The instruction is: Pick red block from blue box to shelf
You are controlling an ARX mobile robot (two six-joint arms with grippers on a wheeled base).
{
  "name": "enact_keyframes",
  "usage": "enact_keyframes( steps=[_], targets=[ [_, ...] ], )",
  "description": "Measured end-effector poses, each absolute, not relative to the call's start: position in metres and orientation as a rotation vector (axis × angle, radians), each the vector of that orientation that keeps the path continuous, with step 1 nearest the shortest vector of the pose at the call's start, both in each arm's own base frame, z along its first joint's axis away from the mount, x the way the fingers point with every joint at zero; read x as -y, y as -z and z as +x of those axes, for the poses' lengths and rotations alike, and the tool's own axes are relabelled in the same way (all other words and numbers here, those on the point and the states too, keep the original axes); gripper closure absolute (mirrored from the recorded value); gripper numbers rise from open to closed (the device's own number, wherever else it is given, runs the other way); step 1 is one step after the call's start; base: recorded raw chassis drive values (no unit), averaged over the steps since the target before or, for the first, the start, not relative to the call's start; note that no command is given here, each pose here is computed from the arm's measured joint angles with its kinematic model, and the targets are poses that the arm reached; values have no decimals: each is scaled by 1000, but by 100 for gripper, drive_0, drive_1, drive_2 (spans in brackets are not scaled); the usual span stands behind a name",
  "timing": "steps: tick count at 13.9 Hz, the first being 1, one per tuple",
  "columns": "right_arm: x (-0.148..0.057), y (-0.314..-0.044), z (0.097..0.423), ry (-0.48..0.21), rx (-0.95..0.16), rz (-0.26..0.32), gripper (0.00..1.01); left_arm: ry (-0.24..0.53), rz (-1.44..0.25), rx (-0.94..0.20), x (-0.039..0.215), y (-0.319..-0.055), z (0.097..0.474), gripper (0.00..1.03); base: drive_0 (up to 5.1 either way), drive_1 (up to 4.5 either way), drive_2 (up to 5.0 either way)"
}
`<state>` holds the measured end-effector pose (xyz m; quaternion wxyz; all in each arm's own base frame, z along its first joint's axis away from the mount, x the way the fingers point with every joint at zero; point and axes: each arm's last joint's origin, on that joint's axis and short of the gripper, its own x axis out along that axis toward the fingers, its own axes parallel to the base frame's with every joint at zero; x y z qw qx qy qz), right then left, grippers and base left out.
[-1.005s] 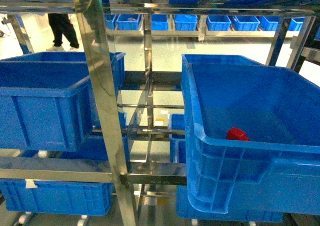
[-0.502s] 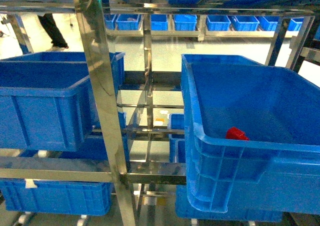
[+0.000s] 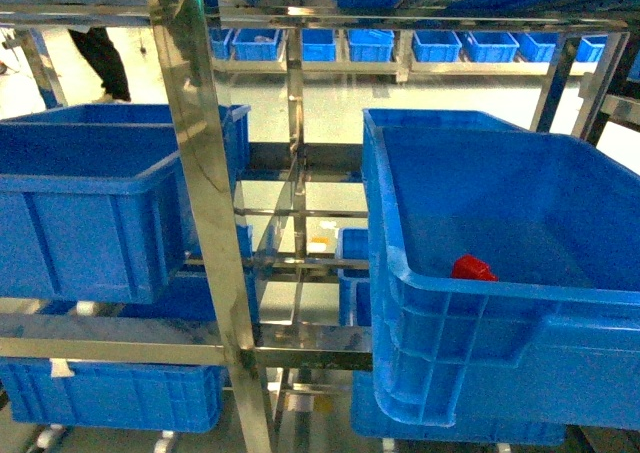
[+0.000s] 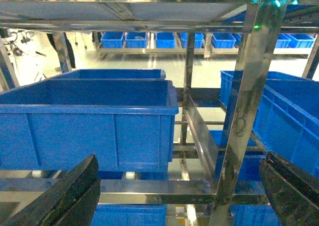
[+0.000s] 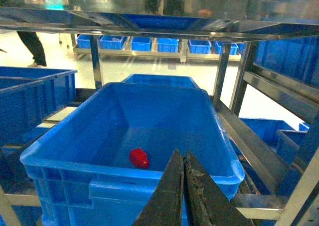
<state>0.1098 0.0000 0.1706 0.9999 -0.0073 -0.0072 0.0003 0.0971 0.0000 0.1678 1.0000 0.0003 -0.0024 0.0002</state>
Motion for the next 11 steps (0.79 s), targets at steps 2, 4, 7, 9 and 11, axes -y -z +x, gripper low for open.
enact_keyframes(
  steps=[2, 4, 7, 9, 11],
  targets=[
    [0, -169, 107, -1, 4, -14, 99, 0, 1, 5, 0, -168, 97, 5, 0, 0, 0],
    [0, -170, 97, 0, 28, -14, 99, 0, 1, 4, 0, -168, 97, 5, 0, 0, 0],
    [0, -167, 97, 0, 3, -14, 99, -1, 1, 6, 0, -168, 97, 5, 0, 0, 0],
    [0, -167, 97, 0, 3, -14, 99, 0, 1, 5, 0, -168, 97, 5, 0, 0, 0],
    [0, -167, 97, 0, 3, -15, 89, 0, 1, 5, 0, -168, 97, 5, 0, 0, 0]
  ],
)
